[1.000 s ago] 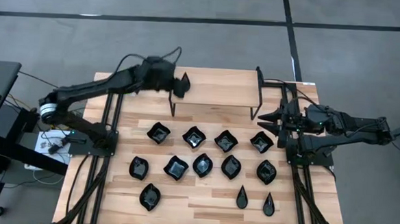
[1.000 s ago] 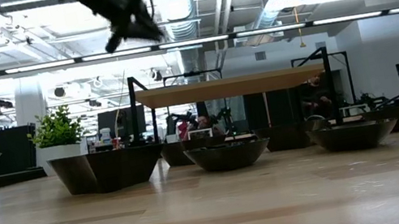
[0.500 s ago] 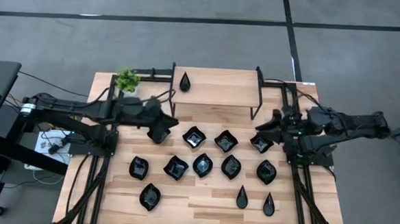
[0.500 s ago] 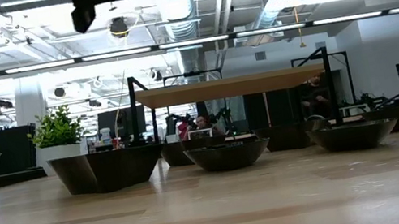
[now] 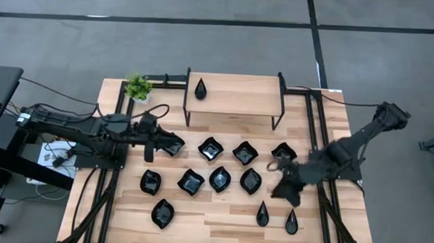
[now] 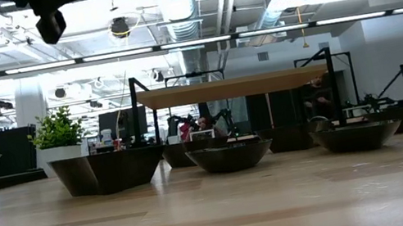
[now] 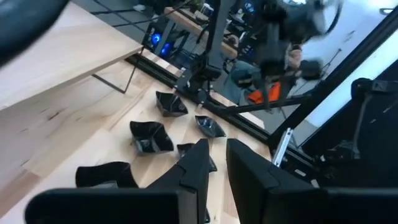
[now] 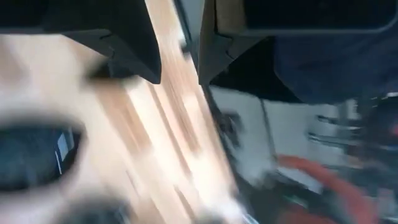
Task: Pick & Place Mini shaped plates
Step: Stack the black drop shaped plate on top of the black drop shaped plates on the shelf
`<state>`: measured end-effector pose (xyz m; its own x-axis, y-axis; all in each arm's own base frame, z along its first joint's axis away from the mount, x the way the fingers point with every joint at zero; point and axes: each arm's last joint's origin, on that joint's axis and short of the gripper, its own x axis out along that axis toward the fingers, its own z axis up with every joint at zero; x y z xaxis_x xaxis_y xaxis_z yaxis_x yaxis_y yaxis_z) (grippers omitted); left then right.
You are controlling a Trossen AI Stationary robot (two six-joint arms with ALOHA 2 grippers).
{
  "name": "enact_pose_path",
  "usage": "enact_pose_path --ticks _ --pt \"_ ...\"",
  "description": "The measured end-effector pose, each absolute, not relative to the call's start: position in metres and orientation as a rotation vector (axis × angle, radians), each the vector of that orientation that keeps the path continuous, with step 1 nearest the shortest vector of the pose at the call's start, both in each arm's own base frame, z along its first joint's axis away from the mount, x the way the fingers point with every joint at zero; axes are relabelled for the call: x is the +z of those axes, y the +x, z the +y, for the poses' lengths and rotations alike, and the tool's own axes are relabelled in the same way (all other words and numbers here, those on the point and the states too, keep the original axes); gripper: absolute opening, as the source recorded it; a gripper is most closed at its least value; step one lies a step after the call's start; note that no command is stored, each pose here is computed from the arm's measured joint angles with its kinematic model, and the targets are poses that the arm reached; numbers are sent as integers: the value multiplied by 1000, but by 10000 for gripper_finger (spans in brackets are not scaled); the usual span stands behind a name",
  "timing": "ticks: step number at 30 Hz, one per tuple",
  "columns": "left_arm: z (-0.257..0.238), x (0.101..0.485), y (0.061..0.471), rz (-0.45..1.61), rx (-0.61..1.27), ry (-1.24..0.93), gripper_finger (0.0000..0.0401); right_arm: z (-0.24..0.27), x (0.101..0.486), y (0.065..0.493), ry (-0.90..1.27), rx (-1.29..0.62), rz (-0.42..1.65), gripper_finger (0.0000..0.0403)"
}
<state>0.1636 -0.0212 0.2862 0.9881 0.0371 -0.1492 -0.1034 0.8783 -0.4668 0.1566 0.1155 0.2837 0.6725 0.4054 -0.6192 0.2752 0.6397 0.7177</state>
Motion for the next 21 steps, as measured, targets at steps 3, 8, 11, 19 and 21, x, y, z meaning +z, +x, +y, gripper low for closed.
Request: enact_pose_path --ticks 3,8,11,19,21 --pt "-21 284 162 135 72 -494 57 126 267 153 992 -19 1051 97" --pt "-21 283 163 143 68 -493 57 142 247 157 1041 -151 1169 96" --pt "-21 283 163 146 69 -492 57 150 236 165 1033 -204 1191 96" --pt "-21 283 163 149 69 -480 57 162 202 185 995 -304 1270 96" --pt "-21 283 163 149 69 -480 57 163 194 190 985 -343 1281 96"
